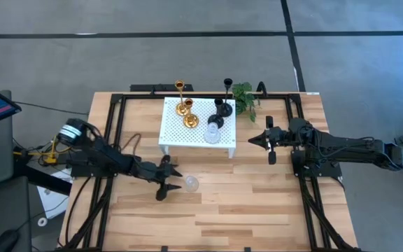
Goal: Pick & Place candle stick holders
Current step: Put the transparent glass candle holder on the shelf
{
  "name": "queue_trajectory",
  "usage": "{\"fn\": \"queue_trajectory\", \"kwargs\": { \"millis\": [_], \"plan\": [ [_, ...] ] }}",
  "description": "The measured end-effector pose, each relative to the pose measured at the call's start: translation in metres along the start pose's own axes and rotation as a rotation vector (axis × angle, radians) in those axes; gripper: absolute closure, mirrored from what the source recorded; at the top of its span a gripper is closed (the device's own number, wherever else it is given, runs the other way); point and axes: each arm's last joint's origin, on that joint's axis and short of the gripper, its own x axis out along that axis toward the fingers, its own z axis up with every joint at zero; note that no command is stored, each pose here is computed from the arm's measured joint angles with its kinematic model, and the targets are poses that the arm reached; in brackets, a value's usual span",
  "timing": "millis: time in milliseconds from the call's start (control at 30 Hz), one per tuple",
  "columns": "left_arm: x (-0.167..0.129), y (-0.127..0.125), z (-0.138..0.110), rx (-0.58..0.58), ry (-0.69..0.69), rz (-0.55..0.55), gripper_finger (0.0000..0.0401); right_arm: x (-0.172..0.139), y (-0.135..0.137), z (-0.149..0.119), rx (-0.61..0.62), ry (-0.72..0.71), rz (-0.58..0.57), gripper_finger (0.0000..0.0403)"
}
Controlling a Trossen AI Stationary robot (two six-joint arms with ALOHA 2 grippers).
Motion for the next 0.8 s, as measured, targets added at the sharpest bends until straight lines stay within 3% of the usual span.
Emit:
{"fn": "queue_trajectory", "kwargs": {
  "millis": [300, 700, 800],
  "plan": [
    [0.042, -0.005, -0.002, 0.035, 0.054, 0.026, 0.0124, 0.0, 0.0, 0.0, 0.001, 0.003, 0.0, 0.0403],
    [0.043, -0.013, 0.027, 0.006, -0.086, -0.015, 0.0102, 0.0, 0.0, -0.001, 0.002, 0.008, 0.001, 0.0403],
    [0.043, -0.012, 0.028, 0.049, -0.097, -0.012, 0.0092, 0.0, 0.0, -0.001, 0.002, 0.007, 0.001, 0.0403]
  ]
}}
